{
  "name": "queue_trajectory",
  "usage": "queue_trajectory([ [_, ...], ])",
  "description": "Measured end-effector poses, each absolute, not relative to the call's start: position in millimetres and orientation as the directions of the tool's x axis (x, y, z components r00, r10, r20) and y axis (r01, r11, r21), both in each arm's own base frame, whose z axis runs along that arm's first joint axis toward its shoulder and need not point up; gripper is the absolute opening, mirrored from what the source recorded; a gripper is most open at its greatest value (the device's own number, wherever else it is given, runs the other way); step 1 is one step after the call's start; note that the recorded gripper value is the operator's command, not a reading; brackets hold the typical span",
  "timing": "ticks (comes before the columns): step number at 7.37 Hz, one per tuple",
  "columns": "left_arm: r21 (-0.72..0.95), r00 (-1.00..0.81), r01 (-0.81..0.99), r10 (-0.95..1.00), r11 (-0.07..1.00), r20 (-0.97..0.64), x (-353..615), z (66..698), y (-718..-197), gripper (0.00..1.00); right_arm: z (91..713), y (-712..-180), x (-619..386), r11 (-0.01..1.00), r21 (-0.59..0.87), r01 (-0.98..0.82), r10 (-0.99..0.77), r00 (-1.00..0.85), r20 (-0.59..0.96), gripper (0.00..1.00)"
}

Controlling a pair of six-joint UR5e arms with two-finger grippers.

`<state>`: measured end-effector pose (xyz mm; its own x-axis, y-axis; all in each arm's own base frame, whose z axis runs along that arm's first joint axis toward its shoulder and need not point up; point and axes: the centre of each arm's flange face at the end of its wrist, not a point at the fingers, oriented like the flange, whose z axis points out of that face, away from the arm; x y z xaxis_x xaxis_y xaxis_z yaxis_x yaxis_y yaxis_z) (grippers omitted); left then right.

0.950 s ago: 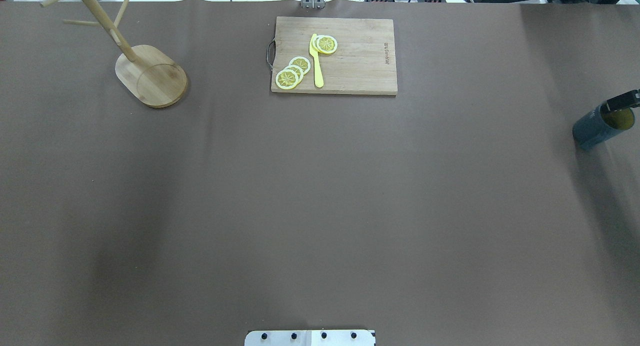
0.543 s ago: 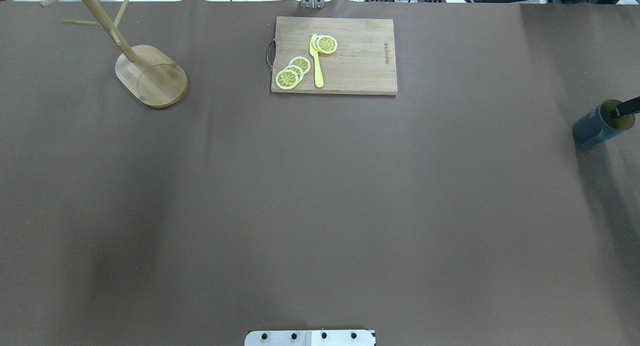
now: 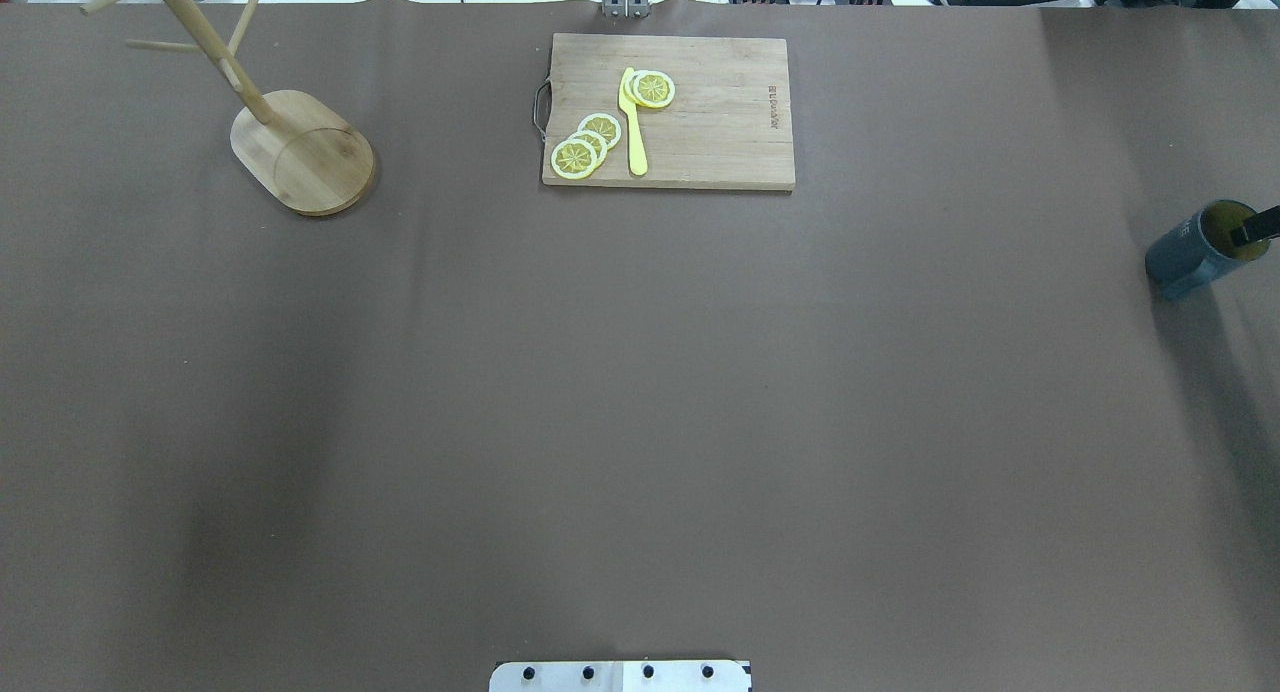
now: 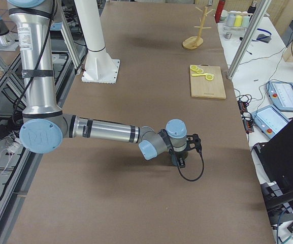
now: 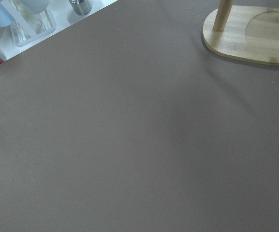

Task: Hang cup on storage rack
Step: 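Lower the right gripper onto the teal mug rim and grasp it, then carry the teal mug with the right gripper toward the table center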

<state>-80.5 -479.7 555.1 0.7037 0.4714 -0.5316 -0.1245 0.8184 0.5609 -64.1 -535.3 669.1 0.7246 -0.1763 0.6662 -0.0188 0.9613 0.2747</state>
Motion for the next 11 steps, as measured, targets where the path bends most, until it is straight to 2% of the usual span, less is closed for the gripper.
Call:
queue_trajectory([
  [2,0.561,0.704,-0.124,0.471,0.818,-0.532,-81,555,-480,0.99,669,-536,-64,0.961,0.275,-0.019,-0.176,0.725,0.666,0.00],
  [8,0.557,0.704,-0.124,0.469,0.821,-0.534,-80,558,-477,0.99,649,-544,-66,0.953,0.304,-0.022,-0.198,0.712,0.674,0.00],
  [11,0.556,0.704,-0.124,0.468,0.822,-0.534,-80,558,-477,0.99,593,-562,-85,0.962,0.213,-0.168,-0.050,0.663,0.747,0.00],
])
